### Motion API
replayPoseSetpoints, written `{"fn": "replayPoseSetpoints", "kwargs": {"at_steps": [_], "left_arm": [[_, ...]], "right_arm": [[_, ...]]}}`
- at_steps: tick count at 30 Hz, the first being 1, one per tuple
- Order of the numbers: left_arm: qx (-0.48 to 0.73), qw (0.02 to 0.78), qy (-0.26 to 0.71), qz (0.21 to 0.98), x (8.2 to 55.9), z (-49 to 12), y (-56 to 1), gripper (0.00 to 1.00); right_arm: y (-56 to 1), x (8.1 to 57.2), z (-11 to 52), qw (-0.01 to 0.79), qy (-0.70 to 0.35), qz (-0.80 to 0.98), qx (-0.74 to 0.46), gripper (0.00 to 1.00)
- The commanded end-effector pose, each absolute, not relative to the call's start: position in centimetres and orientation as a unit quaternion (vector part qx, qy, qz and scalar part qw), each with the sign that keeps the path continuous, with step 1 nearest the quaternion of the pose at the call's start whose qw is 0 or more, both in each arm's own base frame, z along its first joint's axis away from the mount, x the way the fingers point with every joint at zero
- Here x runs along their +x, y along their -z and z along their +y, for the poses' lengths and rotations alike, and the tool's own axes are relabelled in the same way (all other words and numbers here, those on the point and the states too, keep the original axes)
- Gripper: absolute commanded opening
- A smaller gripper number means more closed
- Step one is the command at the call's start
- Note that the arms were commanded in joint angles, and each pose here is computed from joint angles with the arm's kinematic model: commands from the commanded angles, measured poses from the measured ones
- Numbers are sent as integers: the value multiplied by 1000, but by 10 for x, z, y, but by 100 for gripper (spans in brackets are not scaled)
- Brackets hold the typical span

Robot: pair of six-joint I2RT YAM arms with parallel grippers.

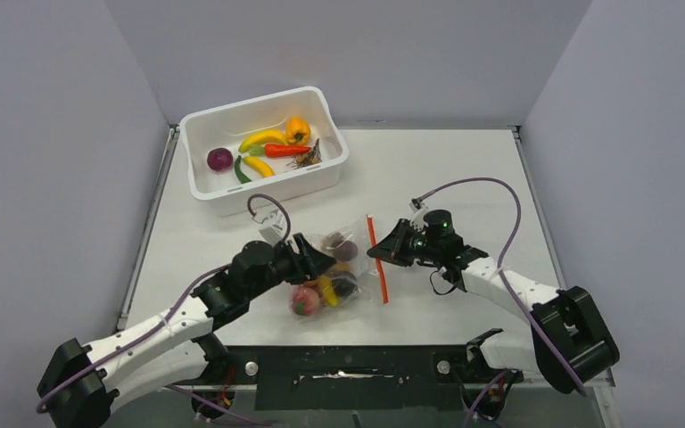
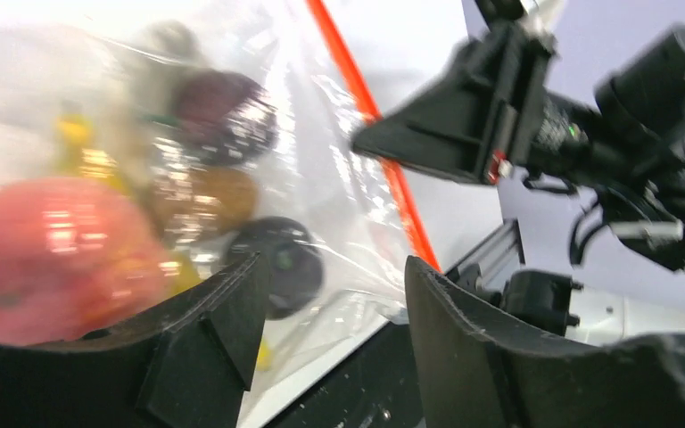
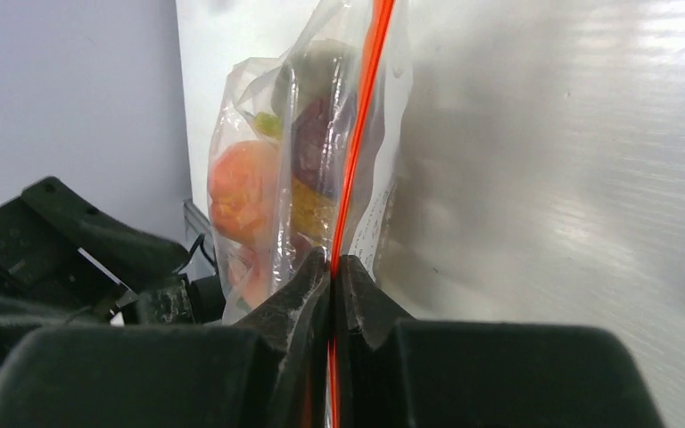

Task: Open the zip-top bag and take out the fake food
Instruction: Pick up the zipper food storage bag at the center of the board, then move the bin to the center of the board.

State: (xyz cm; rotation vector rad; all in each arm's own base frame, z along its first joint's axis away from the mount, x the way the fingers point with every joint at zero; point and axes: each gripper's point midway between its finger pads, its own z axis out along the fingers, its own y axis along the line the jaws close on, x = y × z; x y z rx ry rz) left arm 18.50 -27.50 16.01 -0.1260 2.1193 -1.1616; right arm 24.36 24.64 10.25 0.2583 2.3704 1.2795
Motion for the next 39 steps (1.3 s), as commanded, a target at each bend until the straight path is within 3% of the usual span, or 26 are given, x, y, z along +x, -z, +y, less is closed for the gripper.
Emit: {"fn": "replayPoseSetpoints", "kwargs": {"at_steps": [1, 8, 16, 23, 29, 34, 39], "left_arm": [[-29, 397, 444, 803, 215, -241, -200, 58], [27, 476, 291, 830, 301, -166, -252, 75], [-26, 460, 208, 863, 407, -75, -240, 77], [-104, 392, 177, 897, 453, -45, -170, 77], [-97, 356, 222, 903, 438, -60, -155, 77], [-88, 333, 314, 885, 397, -97, -163, 76], [-86, 291, 336, 892, 341, -134, -146, 75]], "right_arm": [[-118, 253, 221, 280, -391, 874, 74, 0], [-123, 243, 205, 292, -372, 877, 83, 0], [-138, 234, 196, 306, -370, 872, 89, 0], [-157, 228, 188, 322, -362, 871, 84, 0], [-174, 224, 171, 352, -331, 872, 82, 0], [-177, 223, 157, 371, -301, 874, 85, 0], [-180, 225, 153, 381, -285, 877, 67, 0]]}}
